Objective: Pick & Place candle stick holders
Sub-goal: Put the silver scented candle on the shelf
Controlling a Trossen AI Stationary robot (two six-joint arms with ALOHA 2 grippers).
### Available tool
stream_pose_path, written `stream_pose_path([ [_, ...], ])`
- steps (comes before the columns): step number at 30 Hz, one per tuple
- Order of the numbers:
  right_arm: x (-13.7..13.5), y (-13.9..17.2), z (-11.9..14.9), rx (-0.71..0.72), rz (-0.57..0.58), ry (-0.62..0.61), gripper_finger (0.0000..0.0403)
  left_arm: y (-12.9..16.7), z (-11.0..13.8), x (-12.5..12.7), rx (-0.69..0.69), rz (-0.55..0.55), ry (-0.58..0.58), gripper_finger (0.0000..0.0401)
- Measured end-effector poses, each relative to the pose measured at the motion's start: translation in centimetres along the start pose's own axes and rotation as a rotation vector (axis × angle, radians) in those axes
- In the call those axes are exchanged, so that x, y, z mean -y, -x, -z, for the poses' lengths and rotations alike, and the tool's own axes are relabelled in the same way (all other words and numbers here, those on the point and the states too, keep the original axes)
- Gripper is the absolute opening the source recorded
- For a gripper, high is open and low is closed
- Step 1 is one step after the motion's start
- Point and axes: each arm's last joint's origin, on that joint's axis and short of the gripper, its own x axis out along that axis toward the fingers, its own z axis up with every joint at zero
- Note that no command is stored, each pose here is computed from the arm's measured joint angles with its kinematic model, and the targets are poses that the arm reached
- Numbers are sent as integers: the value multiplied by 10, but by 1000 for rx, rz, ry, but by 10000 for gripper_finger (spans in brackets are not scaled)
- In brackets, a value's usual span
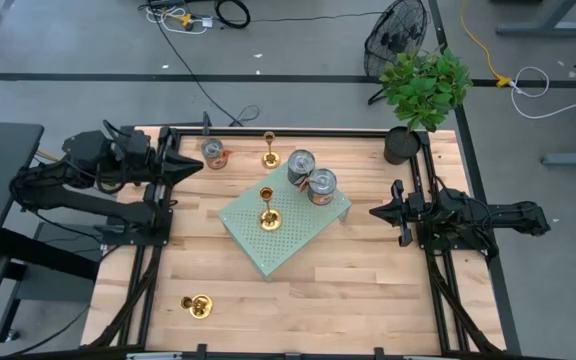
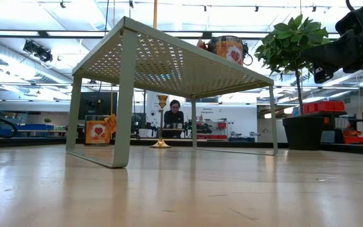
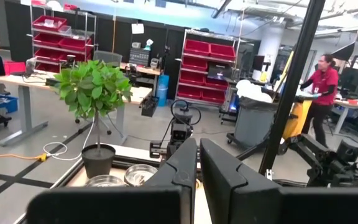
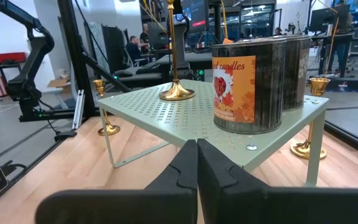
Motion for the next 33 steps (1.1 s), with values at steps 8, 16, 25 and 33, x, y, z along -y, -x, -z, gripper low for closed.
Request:
stream_pose_path([
  [8,0,0,0,0,0,0,3,0,2,0,-22,-4,-3,26],
  [16,0,0,0,0,0,0,3,1,3,-1,-31,-22,-4,26],
  [25,0,0,0,0,0,0,3,1,3,-2,-28,-37,-4,26],
  [33,0,0,0,0,0,0,3,1,6,-3,-51,-84,-35,26],
])
